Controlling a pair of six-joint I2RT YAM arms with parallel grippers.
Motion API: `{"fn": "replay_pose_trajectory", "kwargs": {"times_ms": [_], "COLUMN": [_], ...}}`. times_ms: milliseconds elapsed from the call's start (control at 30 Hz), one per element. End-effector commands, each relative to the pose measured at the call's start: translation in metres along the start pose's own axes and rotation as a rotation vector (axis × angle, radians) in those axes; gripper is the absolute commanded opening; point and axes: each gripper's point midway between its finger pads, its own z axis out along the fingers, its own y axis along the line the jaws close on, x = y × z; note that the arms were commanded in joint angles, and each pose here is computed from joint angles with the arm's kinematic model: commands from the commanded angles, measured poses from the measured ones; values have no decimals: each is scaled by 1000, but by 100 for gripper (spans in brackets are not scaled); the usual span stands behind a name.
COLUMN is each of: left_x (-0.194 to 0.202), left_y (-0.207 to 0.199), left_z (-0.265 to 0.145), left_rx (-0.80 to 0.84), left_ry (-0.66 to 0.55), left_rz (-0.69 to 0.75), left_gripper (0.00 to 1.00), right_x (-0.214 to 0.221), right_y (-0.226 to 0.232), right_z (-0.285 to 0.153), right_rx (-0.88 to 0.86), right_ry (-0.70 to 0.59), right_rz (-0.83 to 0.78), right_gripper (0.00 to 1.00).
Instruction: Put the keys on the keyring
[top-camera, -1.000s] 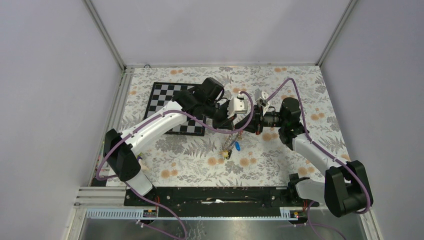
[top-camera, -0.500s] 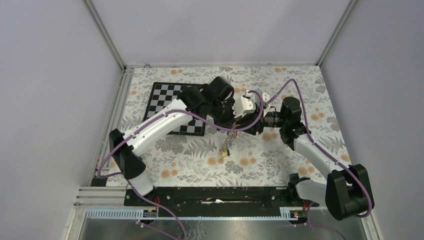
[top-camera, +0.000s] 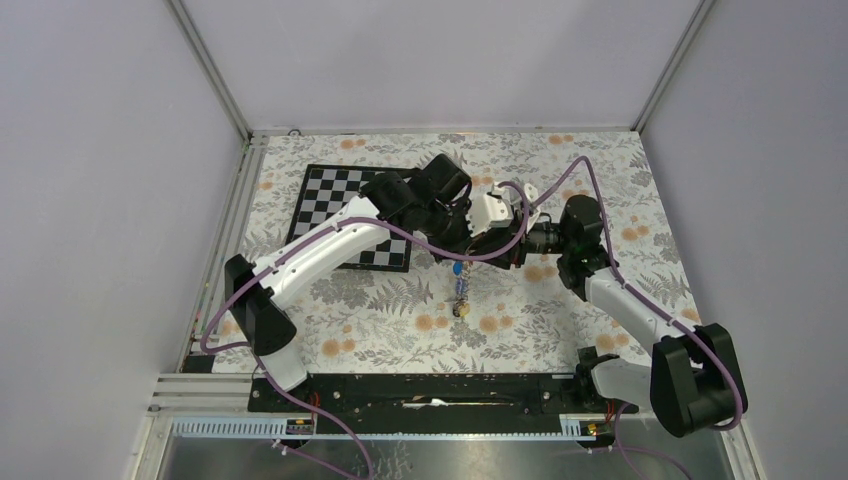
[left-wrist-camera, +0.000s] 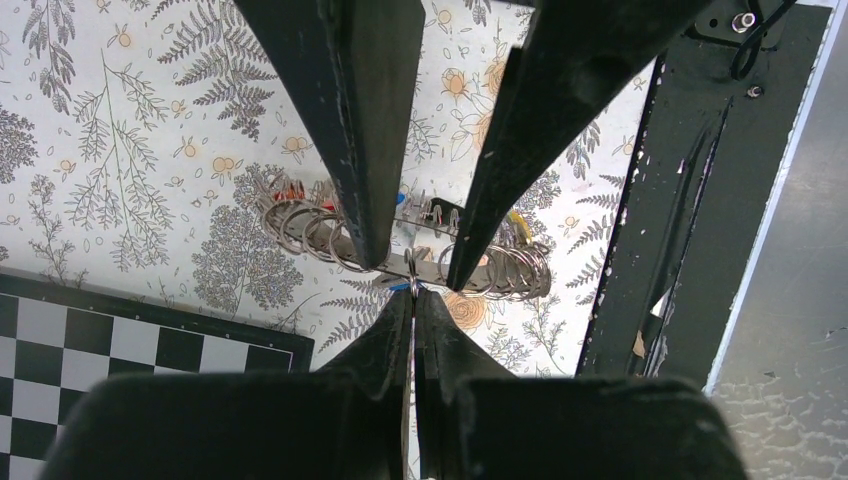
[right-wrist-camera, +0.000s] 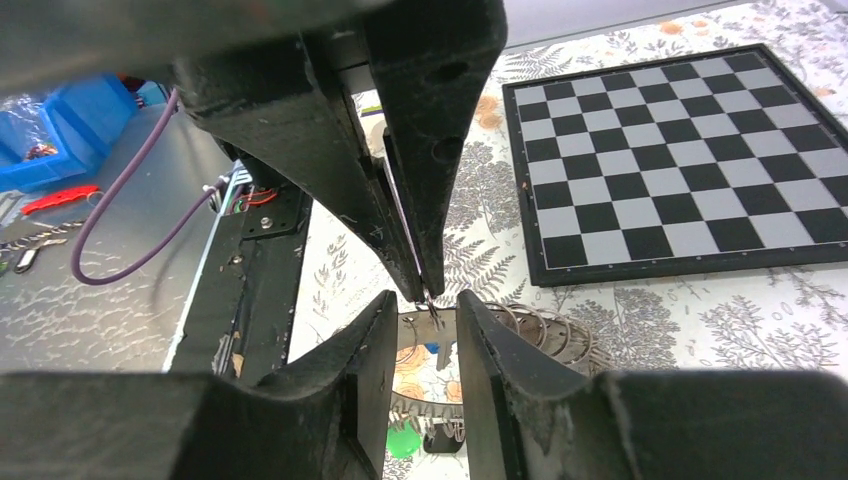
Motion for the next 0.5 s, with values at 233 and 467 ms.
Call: {"fn": "replay_pose_trajectory", "kwargs": {"times_ms": [233,467], "left_x": [-31,-30], "left_y": [-1,-2], "left_z": [-18,-15], "left_rx": [-14,-3], "left_ry": [-107,-101], "left_rz": [34,30], "left_gripper": [0,0], "right_x": [5,4], "right_y": [10,13], "right_z": [9,11], "right_rx": [-76,-86], "right_ry": [6,6], "right_rz": [7,12], "right_gripper": [28,19]}}
